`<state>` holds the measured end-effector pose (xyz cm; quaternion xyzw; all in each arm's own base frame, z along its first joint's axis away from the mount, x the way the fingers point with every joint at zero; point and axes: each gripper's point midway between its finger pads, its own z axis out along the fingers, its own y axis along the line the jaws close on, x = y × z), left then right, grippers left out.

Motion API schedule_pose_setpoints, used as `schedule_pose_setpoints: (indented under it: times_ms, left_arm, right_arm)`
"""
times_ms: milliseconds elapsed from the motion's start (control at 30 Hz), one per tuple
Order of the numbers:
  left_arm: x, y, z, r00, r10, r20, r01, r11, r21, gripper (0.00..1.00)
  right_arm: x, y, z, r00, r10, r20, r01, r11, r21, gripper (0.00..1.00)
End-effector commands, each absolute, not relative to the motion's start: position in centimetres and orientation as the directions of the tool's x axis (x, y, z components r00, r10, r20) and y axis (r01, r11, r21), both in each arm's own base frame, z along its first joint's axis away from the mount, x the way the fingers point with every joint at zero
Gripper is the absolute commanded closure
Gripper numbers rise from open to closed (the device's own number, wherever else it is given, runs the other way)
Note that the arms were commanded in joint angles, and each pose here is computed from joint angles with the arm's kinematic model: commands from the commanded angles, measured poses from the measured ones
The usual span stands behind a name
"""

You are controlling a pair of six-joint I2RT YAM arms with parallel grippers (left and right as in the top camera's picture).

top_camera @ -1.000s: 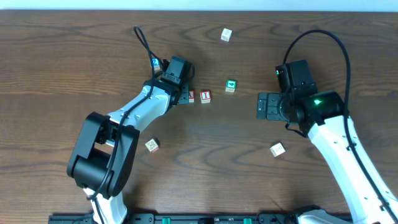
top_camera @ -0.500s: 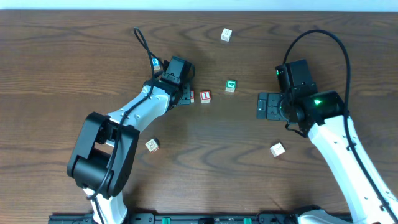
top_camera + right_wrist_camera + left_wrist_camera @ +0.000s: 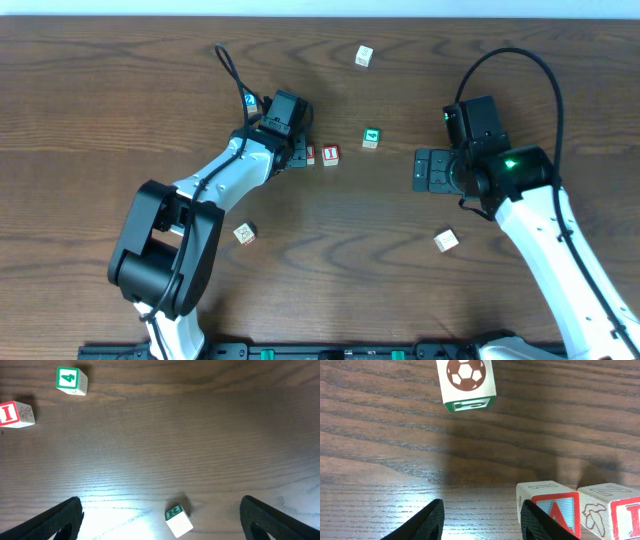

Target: Spell out Ai2

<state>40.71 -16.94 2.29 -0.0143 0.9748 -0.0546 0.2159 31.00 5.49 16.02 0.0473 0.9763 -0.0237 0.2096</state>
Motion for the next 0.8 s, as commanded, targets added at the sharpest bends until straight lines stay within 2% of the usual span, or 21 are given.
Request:
schedule_pose_setpoints:
  times_ms: [0, 233, 767]
  left_arm:
    - [40.8, -16.9, 1.7, -0.909, -0.063, -0.412, -0.017, 0.993, -0.113, 0.49]
    - [41.3, -16.6, 2.0, -0.896, -0.067, -0.439, -0.026, 0.995, -0.098, 0.49]
    - [41.0, -18.0, 2.0, -0.906, -0.065, -0.417, 0.006, 0.986, -0.168, 0.48]
  right_arm:
    - [30.9, 5.2, 15.8, -0.909, 0.095, -0.406, 0.119, 0.992, -0.034, 0.01]
    - [30.9, 5.2, 15.8, -0.909, 0.095, -0.407, 0.119, 0.992, -0.034, 0.01]
    - [31.0, 5.2, 15.8, -0.908, 0.095, -0.407, 0.119, 0.992, -0.034, 0.01]
